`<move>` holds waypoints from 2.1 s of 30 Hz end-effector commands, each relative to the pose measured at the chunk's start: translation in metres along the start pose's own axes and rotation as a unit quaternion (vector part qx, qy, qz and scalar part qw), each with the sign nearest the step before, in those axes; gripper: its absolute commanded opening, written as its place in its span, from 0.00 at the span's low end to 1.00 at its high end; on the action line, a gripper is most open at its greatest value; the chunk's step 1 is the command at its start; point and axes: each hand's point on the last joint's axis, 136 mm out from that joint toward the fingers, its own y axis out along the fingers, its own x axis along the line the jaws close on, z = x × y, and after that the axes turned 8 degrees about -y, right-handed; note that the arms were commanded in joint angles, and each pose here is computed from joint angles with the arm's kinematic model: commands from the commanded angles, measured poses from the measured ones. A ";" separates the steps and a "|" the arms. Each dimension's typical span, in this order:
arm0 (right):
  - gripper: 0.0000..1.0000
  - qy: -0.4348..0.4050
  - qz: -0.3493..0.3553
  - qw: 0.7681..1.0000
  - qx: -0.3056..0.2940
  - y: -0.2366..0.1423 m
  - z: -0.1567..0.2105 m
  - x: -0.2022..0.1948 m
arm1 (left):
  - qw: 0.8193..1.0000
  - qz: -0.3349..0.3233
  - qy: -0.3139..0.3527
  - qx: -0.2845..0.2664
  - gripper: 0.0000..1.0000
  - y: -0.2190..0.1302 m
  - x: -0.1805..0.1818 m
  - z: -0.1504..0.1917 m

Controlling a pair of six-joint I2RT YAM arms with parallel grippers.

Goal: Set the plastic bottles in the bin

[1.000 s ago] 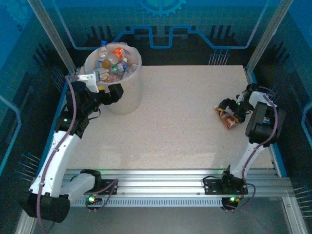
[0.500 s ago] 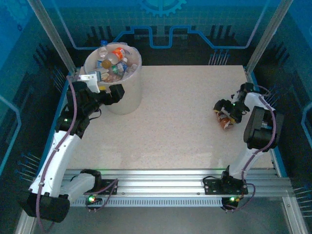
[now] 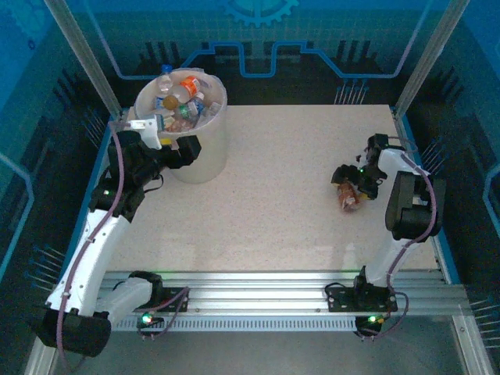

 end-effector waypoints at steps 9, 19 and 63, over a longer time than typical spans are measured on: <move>1.00 -0.033 0.053 0.998 0.026 -0.005 0.023 0.013 | 1.000 0.005 0.000 -0.002 0.99 0.002 -0.002 0.001; 0.96 -0.082 0.109 0.989 0.051 -0.003 0.046 0.024 | 1.000 0.005 -0.001 -0.002 0.99 0.002 -0.001 0.001; 0.39 -0.250 0.098 0.961 -0.066 -0.036 0.033 0.132 | 0.999 0.001 -0.024 -0.022 0.99 0.007 0.000 -0.004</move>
